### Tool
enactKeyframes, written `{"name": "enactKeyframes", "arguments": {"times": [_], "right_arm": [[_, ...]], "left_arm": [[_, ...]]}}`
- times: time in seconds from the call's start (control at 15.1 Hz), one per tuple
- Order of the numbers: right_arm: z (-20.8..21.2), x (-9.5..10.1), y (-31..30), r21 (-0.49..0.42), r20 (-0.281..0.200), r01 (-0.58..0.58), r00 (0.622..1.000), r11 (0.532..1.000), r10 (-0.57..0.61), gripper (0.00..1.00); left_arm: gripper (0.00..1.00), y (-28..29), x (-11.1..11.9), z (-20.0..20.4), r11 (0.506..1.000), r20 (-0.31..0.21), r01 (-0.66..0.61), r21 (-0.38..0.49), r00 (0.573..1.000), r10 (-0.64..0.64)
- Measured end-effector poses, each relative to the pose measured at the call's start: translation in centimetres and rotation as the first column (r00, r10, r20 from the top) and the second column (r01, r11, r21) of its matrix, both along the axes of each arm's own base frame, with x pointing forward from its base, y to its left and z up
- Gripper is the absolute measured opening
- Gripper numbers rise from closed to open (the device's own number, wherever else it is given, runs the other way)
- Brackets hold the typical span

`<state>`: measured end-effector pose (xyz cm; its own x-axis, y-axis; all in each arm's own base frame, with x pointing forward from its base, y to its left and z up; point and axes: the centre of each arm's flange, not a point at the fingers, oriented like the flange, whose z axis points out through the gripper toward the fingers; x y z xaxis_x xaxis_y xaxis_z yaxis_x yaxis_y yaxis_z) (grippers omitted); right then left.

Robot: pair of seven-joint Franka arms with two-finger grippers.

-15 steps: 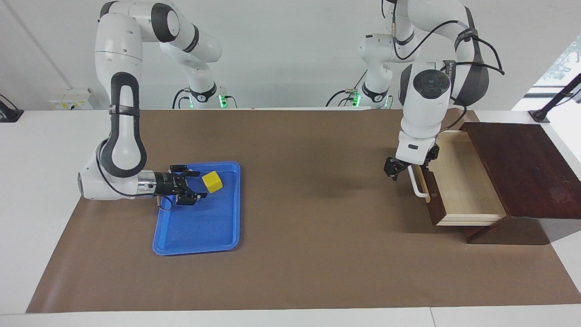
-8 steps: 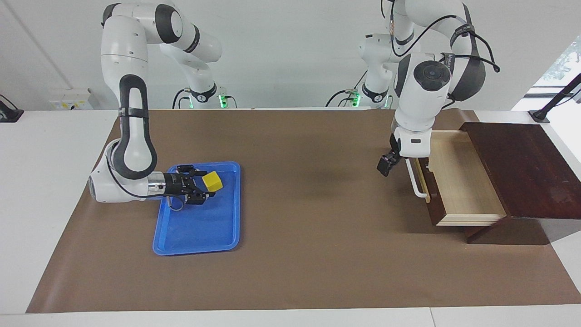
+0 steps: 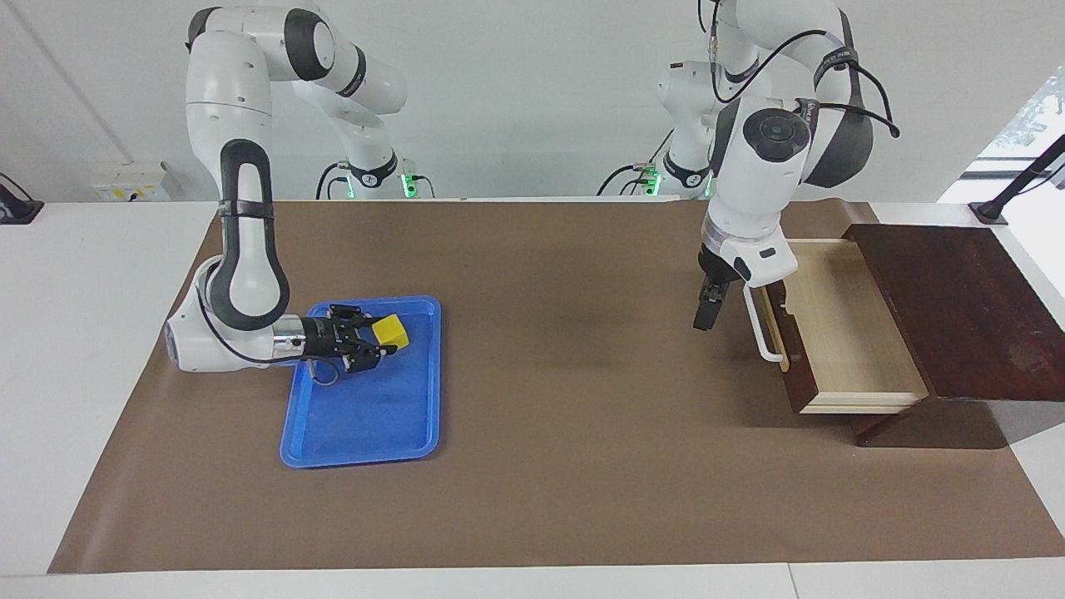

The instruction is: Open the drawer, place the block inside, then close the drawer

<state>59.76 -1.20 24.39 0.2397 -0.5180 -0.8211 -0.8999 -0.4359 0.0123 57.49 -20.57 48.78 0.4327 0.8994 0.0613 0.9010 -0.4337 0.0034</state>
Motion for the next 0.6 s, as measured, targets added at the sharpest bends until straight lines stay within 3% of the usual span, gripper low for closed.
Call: {"name": "enactKeyframes", "arguments": {"times": [0.6], "right_arm": [[2.1,1.0,-0.1,-0.014,0.032,0.013,0.999,1.0,-0.013,0.55]], "left_arm": [[1.0,0.3,0.1,-0.5,0.993,0.012,-0.114,-0.01,0.993,0.114]]}}
